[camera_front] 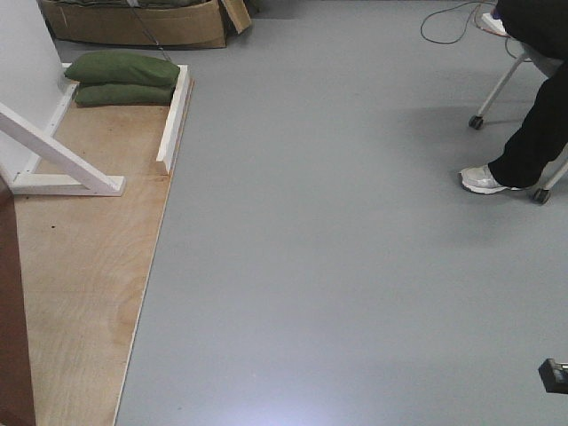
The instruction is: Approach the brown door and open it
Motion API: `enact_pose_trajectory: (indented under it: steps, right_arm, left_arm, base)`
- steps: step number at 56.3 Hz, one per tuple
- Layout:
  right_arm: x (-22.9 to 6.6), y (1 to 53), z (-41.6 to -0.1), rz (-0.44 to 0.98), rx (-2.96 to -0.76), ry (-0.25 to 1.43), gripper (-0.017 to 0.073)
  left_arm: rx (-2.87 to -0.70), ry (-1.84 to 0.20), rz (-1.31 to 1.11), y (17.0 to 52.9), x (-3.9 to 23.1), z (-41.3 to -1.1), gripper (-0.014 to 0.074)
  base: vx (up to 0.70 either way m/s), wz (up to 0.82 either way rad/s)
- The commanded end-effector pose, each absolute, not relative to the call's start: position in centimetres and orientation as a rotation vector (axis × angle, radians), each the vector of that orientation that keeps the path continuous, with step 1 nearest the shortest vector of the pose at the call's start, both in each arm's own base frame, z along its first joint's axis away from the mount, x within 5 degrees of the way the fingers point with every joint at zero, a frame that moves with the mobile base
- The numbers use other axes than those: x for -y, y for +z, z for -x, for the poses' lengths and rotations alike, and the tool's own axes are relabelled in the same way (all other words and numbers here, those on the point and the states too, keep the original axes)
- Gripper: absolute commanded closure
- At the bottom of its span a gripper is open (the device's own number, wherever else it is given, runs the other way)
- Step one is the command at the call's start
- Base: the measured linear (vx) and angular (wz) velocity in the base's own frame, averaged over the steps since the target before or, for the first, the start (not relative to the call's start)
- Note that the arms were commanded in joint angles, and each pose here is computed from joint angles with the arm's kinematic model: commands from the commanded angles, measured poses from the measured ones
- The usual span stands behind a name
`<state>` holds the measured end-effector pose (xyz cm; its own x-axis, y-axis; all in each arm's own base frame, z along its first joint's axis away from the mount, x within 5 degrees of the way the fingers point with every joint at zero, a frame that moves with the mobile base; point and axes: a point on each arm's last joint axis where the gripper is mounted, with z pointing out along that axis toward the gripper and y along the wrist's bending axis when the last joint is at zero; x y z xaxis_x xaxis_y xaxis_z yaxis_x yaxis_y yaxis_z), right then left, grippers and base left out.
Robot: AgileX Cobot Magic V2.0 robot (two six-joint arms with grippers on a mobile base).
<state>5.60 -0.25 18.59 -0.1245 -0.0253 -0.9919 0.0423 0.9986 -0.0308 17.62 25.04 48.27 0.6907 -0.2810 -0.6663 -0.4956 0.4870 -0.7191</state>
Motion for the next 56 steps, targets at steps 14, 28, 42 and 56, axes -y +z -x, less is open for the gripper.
enact_pose_trajectory:
  steps: [14,28,42,56]
  right_arm:
    - [0.3,19.3,-5.6,-0.009,-1.603,-0.073,0.0559]
    - [0.3,19.3,-5.6,-0.009,-1.603,-0.073,0.0559]
    - [0.3,19.3,-5.6,-0.009,-1.603,-0.073,0.0559]
    - [0.3,19.3,-5.6,-0.009,-1.603,-0.073,0.0559]
  left_arm:
    - [-0.941,0.040,1.059,48.1,-24.1,-20.4,0.0600]
    - [-1.107,0.036,0.956,47.7,-21.9,-22.8,0.0600]
    - [-1.186,-0.012,0.835,48.8,-18.2,-23.8,0.0600]
    - [-1.225,0.126,0.643,50.7,-15.2,-23.0,0.0600]
  base:
    - [0.00,0.00]
    - [0.00,0.00]
    - [0.00,0.01]
    - [0.00,0.00]
